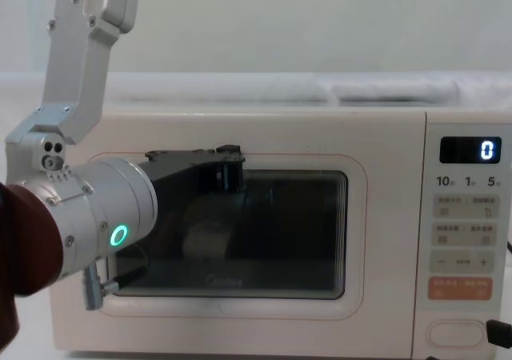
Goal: Press the button to open the microwave door with one hand; close the microwave door with the other hand.
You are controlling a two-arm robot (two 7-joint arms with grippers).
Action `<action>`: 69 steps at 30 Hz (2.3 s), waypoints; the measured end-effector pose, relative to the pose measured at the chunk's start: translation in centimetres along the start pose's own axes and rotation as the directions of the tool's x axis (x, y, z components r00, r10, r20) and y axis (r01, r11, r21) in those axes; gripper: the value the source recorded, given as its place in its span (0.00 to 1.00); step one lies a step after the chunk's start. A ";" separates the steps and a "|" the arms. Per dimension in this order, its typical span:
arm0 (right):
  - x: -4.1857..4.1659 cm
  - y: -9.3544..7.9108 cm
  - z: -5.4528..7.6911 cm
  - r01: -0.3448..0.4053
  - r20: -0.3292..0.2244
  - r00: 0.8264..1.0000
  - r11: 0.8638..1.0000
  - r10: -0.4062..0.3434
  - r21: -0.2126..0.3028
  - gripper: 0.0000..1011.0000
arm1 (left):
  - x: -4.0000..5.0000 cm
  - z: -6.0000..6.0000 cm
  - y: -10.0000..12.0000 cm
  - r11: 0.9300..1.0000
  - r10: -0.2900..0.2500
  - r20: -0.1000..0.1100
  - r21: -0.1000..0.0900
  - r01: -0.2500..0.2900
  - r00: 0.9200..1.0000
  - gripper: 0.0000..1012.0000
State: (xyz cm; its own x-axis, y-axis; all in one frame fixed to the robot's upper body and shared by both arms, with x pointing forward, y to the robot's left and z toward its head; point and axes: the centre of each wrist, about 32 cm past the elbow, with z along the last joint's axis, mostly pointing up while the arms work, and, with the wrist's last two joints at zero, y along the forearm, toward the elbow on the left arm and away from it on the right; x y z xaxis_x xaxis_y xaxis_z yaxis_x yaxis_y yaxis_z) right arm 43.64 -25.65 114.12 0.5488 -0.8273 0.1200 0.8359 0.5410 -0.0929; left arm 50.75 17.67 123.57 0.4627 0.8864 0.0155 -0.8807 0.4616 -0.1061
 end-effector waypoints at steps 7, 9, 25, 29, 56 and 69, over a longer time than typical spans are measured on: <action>0.00 0.0 0.0 0.000 0.000 1.000 1.000 0.000 0.000 0.99 | -0.10 0.4 0.5 1.000 -0.008 -0.027 -0.010 0.008 1.000 0.00; 0.00 0.0 0.0 0.000 0.000 1.000 1.000 0.000 0.000 0.99 | -0.18 0.5 1.0 1.000 -0.015 -0.043 -0.009 0.015 0.999 0.00; 0.00 0.0 0.0 0.000 0.000 1.000 1.000 0.000 0.000 0.99 | -0.31 0.4 4.8 1.000 -0.007 -0.068 -0.002 0.007 0.998 0.23; 0.00 0.0 0.0 0.000 0.000 1.000 1.000 0.000 0.000 0.99 | -0.15 0.1 5.6 1.000 0.001 -0.058 0.001 -0.001 0.998 0.38; 0.00 0.0 0.0 0.000 0.000 1.000 1.000 0.000 0.000 0.99 | 1.87 -4.1 11.3 0.987 0.143 -0.056 0.078 -0.138 0.988 0.99; 0.00 0.0 0.0 0.000 0.000 1.000 1.000 0.000 0.000 0.99 | 2.08 -5.1 12.7 0.982 0.159 -0.061 0.115 -0.151 0.985 0.99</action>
State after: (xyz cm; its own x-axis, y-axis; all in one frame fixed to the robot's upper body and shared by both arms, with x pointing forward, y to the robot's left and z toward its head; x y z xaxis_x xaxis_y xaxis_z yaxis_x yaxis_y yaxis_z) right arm 43.65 -25.65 114.13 0.5488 -0.8273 0.1200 0.8359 0.5410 -0.0928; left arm 41.06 25.18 117.14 0.3218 0.9447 -0.0628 -0.9464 0.3229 0.0080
